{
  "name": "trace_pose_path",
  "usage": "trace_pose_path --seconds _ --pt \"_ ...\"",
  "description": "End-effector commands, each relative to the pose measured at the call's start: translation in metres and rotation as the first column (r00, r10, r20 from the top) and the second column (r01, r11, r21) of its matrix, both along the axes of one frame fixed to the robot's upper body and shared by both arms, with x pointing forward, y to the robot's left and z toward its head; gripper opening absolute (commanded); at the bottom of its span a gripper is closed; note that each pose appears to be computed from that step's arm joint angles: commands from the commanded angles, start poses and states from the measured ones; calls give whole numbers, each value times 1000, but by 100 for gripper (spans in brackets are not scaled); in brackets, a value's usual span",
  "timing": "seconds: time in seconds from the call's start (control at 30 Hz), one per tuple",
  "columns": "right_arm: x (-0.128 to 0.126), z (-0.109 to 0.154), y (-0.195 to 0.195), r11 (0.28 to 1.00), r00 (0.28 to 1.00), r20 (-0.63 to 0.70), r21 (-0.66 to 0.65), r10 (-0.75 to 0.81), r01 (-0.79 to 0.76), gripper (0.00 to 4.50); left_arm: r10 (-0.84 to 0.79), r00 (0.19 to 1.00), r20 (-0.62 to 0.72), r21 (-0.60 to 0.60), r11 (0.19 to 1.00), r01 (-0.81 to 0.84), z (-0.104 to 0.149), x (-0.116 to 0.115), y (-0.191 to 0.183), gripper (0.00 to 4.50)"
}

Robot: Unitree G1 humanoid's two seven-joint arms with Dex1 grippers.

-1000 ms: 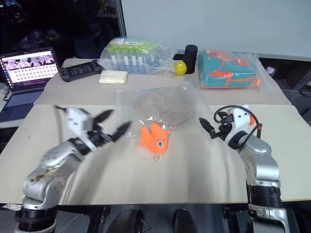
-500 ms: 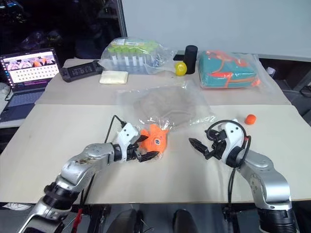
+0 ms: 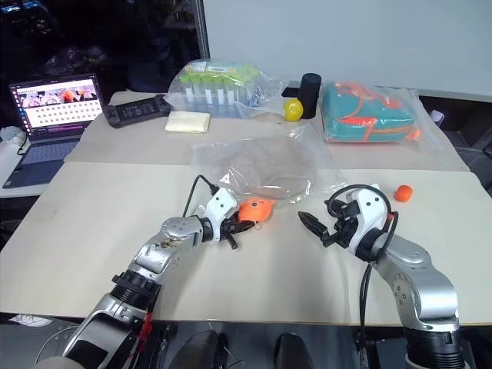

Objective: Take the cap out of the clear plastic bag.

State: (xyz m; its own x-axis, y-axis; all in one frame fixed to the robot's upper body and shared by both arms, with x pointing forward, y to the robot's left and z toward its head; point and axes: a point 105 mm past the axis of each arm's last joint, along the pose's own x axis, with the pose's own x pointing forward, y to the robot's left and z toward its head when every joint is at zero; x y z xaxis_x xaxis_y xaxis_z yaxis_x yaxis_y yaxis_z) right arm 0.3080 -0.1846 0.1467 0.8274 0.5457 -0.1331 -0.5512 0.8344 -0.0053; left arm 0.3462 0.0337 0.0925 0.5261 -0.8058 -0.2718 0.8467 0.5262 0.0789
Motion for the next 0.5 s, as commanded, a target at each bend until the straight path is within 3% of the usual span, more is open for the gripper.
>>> trace_pose_path --seconds 0.03,0.13,0.27,0.37,0.5 --pt "-2 9 18 994 995 -4 47 99 -98 450 -99 995 -7 -84 992 98 28 -17 -6 6" --pt "-4 5 34 978 978 -58 68 201 -197 450 -57 994 98 -180 981 74 85 -12 12 6" --pt "-6 3 44 964 961 -91 75 261 -254 450 237 952 195 -270 946 -180 136 20 68 6" --pt "-5 3 55 952 948 -94 77 304 -298 450 571 788 228 -275 815 -510 148 52 153 6" --pt "1 3 64 947 944 -82 68 320 -315 450 830 519 205 -225 556 -800 127 71 245 6"
